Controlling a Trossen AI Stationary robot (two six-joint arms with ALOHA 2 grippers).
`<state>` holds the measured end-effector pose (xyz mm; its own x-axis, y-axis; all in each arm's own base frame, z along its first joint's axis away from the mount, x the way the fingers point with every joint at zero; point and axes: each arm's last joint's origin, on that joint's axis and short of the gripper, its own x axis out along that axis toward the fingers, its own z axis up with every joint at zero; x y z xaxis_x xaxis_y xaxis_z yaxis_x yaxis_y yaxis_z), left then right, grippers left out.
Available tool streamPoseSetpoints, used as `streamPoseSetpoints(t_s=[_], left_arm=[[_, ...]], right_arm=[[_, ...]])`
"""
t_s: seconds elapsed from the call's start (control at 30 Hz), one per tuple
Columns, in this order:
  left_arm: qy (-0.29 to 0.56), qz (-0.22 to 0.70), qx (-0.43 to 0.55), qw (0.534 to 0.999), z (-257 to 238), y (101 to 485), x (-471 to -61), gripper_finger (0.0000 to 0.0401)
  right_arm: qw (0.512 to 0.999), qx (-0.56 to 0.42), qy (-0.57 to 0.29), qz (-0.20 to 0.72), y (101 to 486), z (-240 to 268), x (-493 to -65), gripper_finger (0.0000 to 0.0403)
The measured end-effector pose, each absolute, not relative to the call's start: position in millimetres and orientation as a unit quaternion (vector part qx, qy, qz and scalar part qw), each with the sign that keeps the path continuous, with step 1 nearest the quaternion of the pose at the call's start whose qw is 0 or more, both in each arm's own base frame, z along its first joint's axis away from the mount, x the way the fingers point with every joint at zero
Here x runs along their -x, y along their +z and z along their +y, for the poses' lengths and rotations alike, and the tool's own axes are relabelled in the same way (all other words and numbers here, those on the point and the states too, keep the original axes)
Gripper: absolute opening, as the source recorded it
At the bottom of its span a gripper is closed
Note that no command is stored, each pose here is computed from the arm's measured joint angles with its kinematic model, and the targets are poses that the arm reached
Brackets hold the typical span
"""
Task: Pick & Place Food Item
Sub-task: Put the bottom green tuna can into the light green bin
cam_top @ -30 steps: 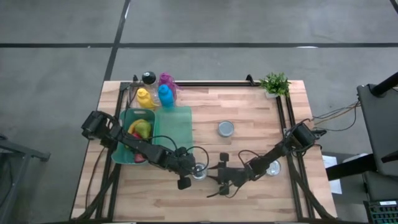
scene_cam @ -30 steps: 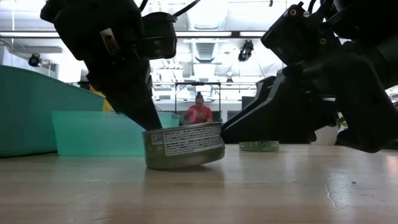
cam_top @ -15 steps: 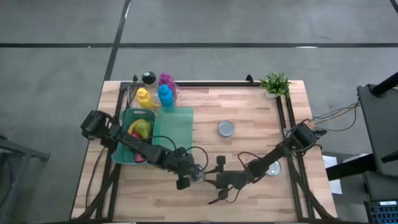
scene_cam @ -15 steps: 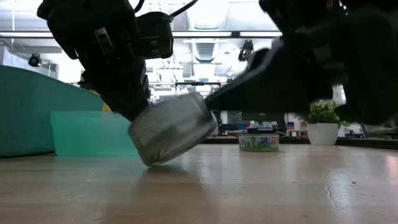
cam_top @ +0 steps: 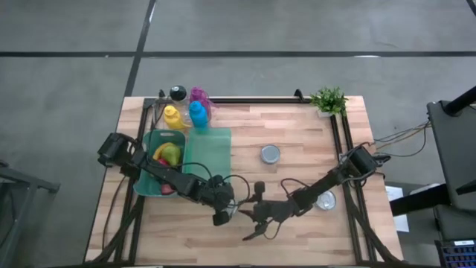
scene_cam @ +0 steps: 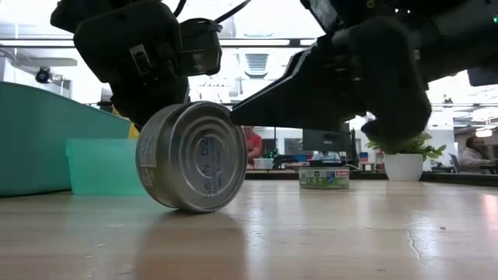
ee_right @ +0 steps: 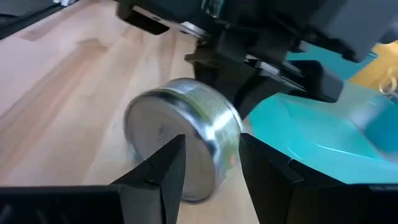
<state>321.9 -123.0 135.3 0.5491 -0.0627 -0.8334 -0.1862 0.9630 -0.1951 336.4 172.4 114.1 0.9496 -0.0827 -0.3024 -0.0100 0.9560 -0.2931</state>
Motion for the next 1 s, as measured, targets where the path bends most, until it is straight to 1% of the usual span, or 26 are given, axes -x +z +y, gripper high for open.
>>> streamPoseSetpoints(t_s=[0.33, 0.57, 0.8, 1.0], left_arm=[[0.026, 0.471, 0.137, 0.871, -123, 142, -320, 0.0003], [0.028, 0.479, 0.139, 0.866, -118, 165, -308, 0.0003], [0.018, 0.443, 0.147, 0.884, -116, 191, -303, 0.0003], [0.013, 0.428, 0.151, 0.891, -115, 201, -301, 0.0003]], right_arm=[[0.975, 0.149, -0.021, 0.163, 111, 171, -333, 0.0147], [0.977, 0.122, -0.026, 0.172, 105, 168, -327, 0.0147], [0.977, 0.118, -0.028, 0.176, 103, 167, -324, 0.0147], [0.975, 0.114, -0.043, 0.184, 98, 163, -318, 0.0147]])
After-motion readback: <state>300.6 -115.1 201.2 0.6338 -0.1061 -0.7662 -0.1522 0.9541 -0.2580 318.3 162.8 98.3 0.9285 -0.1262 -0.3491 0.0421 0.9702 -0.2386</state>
